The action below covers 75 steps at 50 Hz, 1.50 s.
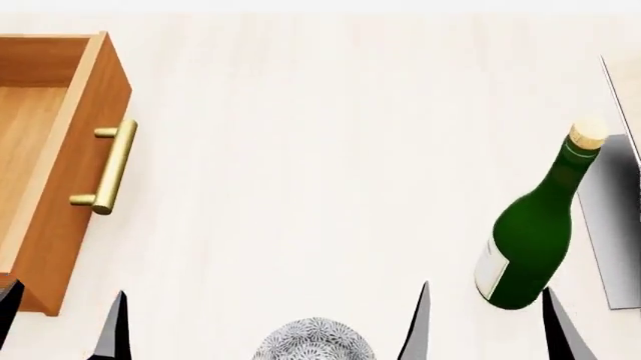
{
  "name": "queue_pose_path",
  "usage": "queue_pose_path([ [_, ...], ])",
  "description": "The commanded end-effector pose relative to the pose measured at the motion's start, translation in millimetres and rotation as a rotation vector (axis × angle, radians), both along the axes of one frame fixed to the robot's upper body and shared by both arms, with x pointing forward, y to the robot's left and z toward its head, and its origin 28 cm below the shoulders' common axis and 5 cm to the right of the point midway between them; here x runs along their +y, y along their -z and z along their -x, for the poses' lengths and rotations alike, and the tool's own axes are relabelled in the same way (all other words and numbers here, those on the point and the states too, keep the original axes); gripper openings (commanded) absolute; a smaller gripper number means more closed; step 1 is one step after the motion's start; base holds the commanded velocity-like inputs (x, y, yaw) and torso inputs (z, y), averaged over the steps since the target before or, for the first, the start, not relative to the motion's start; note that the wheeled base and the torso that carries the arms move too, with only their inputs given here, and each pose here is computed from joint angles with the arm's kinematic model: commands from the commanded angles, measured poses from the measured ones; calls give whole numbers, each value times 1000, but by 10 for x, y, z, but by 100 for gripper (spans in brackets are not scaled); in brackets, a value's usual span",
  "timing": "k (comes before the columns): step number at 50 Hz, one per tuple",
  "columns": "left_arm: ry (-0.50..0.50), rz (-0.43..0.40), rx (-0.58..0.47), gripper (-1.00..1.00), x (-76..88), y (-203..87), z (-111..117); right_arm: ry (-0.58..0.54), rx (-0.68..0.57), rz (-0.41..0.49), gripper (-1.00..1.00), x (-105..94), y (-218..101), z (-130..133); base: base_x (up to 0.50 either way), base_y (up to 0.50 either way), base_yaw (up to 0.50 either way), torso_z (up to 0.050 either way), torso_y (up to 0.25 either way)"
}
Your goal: Put the bowl on top of the cabinet.
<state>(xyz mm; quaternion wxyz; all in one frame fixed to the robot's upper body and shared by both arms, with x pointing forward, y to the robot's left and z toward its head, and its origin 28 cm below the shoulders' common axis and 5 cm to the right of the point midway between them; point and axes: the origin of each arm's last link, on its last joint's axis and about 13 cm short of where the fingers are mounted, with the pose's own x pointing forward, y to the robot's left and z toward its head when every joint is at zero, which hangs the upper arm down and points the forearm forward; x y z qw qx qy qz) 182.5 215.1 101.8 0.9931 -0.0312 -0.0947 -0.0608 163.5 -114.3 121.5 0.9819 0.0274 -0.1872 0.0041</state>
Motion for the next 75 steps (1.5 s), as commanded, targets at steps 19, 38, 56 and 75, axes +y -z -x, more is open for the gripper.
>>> queue_pose_path([
  [19, 248, -211, -14, 100, -47, -722, -206, 26, -1, 3, 100, -50, -8, -22, 0, 0, 0, 0, -87],
  [38, 712, -621, 169, 100, -237, -811, -480, 11, 3, 21, 100, -32, 15, -7, 0, 0, 0, 0, 0],
  [56, 834, -728, 426, 100, -364, -766, -698, 11, -5, 30, 100, -32, 6, 3, 0, 0, 0, 0, 0],
  [75, 778, -681, 439, 100, -400, -738, -925, 3, -1, 33, 100, -29, 19, -2, 0, 0, 0, 0, 0],
])
